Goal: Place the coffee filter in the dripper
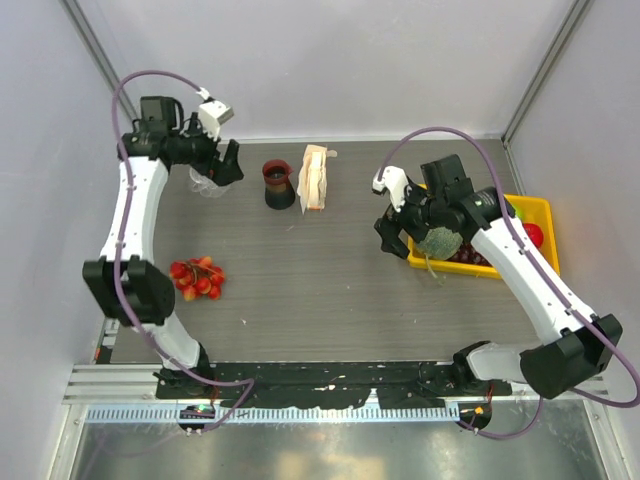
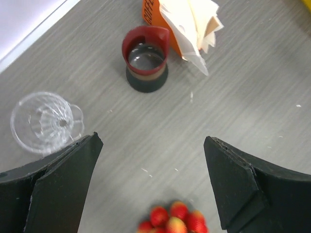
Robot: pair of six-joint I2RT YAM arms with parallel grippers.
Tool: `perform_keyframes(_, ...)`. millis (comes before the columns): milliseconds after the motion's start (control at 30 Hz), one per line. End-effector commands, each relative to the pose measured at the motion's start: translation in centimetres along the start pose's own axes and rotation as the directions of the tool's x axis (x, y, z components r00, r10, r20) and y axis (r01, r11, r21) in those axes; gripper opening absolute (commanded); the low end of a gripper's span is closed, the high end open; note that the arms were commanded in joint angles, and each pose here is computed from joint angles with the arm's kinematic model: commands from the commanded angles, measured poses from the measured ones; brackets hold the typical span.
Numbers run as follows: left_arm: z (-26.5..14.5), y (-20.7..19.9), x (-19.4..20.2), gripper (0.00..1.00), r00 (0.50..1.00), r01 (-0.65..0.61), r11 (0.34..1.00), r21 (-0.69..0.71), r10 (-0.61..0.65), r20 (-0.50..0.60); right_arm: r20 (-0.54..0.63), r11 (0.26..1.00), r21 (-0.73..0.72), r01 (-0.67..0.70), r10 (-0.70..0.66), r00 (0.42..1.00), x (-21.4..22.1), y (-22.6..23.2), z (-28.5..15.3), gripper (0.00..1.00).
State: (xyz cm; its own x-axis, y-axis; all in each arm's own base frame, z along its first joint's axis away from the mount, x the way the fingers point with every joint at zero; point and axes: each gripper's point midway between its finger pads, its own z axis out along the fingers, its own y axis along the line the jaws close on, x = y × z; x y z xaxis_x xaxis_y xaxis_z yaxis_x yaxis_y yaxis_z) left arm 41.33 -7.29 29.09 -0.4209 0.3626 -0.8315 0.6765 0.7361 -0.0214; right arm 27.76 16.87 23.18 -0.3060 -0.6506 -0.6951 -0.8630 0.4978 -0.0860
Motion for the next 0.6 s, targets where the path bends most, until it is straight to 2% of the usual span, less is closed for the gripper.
perform_keyframes(0, 3.5, 2.6, -0.2, 0.99, 0.984, -0.17, 0.985, 0.037, 0.171, -0.043, 0.12, 0.998, 0.038, -0.042, 0.038, 0.992, -1.6, -0.1, -1.0, 0.96)
perform_keyframes(100, 6.0, 3.6, 0.2, 0.99, 0.984, -0.165, 0.983, 0.08, 0.169, -0.053, 0.141, 0.997, 0.046, -0.064, 0.057, 0.988, -1.6, -0.1, -1.2, 0.96)
perform_keyframes(233, 10.1, 2.9, 0.7, 0.99, 0.975, -0.204, 0.972, 0.117, 0.212, -0.058, 0.141, 0.995, 0.061, -0.083, 0.074, 0.987, -1.2, -0.8, -1.4, 0.95)
perform_keyframes(567, 16.3, 2.3, 4.0, 0.99, 0.917, -0.345, 0.92, 0.186, 0.373, -0.144, 0.138, 0.994, 0.05, -0.093, 0.086, 0.987, -0.9, -0.7, -1.3, 0.95)
